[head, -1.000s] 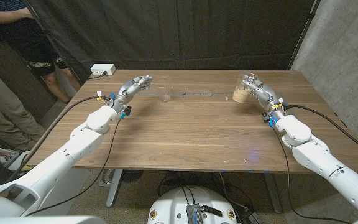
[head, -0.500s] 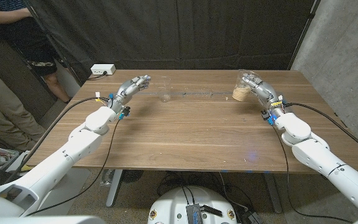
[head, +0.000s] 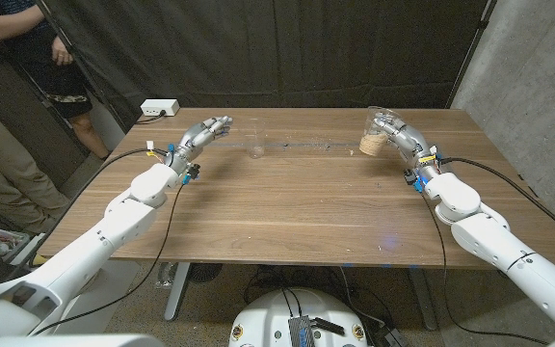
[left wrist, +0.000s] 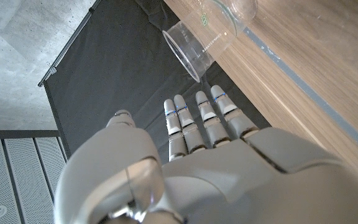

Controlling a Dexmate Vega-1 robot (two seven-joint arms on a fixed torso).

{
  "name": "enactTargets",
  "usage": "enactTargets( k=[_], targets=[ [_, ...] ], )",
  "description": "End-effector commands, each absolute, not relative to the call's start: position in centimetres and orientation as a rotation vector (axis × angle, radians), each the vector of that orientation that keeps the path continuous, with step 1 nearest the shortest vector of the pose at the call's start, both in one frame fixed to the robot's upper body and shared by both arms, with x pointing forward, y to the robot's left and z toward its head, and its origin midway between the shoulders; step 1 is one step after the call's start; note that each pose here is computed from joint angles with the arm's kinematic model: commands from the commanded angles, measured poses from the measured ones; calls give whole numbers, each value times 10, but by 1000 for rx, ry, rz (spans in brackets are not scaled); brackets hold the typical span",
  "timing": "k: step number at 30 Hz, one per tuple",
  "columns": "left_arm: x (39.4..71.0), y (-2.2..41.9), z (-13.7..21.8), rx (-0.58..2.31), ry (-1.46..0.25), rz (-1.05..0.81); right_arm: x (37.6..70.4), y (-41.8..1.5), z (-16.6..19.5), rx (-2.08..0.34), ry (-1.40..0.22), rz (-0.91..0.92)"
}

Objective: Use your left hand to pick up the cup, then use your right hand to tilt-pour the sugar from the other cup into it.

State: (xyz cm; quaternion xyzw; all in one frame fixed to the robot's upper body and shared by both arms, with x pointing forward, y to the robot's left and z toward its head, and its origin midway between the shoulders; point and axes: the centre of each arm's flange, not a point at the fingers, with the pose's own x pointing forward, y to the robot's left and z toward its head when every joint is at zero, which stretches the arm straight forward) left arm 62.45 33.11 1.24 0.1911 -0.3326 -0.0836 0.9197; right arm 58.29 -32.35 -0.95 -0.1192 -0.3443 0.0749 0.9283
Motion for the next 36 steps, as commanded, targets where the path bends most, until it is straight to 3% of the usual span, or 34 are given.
enactTargets(
  k=[1, 36],
  targets=[
    [621, 338, 21, 477, -695, -185, 583, -328, -9, -249, -703, 136],
    [569, 357, -24, 483, -755, -74, 586, -332, -5, -325, -680, 188]
  ],
)
